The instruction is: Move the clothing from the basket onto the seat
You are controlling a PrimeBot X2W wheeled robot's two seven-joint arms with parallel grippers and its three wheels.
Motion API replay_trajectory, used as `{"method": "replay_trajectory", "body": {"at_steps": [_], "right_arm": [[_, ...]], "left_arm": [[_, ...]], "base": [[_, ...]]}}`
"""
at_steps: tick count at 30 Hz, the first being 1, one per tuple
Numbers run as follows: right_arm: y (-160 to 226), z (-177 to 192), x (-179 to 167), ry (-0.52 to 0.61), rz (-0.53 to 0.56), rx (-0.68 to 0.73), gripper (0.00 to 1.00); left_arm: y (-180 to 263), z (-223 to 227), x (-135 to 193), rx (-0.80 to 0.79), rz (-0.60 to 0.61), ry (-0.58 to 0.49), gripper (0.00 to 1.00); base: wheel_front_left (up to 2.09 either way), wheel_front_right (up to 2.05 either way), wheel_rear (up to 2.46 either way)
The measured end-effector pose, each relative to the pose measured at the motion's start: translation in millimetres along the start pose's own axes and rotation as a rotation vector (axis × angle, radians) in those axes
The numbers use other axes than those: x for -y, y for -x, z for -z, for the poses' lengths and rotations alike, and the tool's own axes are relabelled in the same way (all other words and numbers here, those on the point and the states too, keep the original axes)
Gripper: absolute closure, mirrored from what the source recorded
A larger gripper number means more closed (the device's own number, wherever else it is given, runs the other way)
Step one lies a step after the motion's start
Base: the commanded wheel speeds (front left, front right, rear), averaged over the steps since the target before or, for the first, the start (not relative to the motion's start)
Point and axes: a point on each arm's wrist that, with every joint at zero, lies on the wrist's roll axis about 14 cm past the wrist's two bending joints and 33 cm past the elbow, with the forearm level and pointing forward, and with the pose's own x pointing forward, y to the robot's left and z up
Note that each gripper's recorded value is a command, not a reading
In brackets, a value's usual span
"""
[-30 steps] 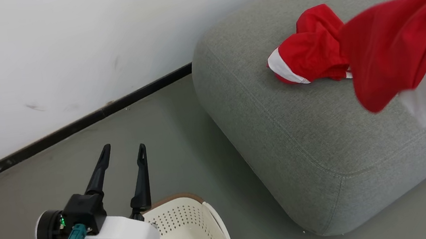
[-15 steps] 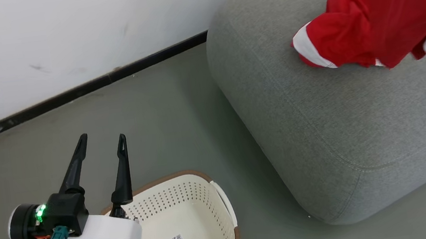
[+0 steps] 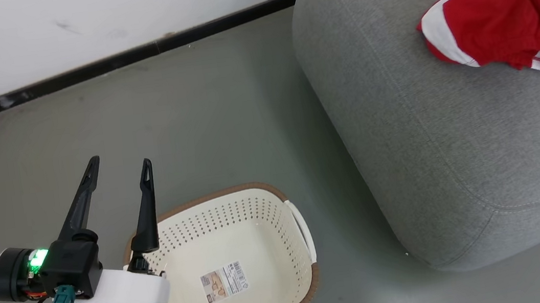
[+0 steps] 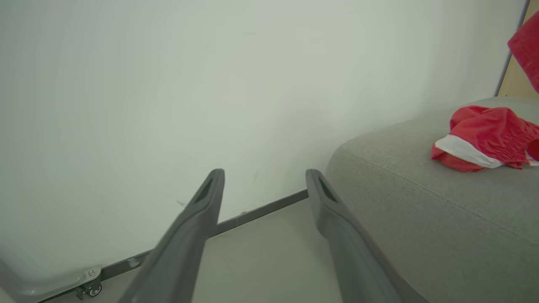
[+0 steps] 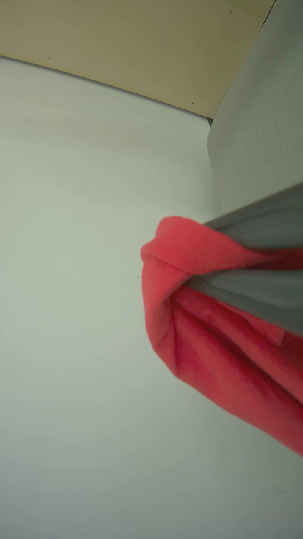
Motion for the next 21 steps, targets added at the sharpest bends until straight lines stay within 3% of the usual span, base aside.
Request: {"method": "replay_trajectory", "body": {"at_steps": [9,16,21], "right_arm": [[-37,5,-30,0.034,-0.033,-0.008,1.00],[-66,-21,-31,0.081,-0.008,0.103,1.00],[-71,30,-59,0.078,-0.049,0.002,1.00]], "left_arm": [[0,15,-12,-0.028,-0.022,0.013,0.00],[-12,16,-21,-0.005,-0.037,0.018,0.00],[-14,28,-26,-0.025,-0.043,0.016,0.00]], "base": [[0.00,0.00,0.00],[0.00,0.00,0.00],[0.00,0.00,0.00]]}}
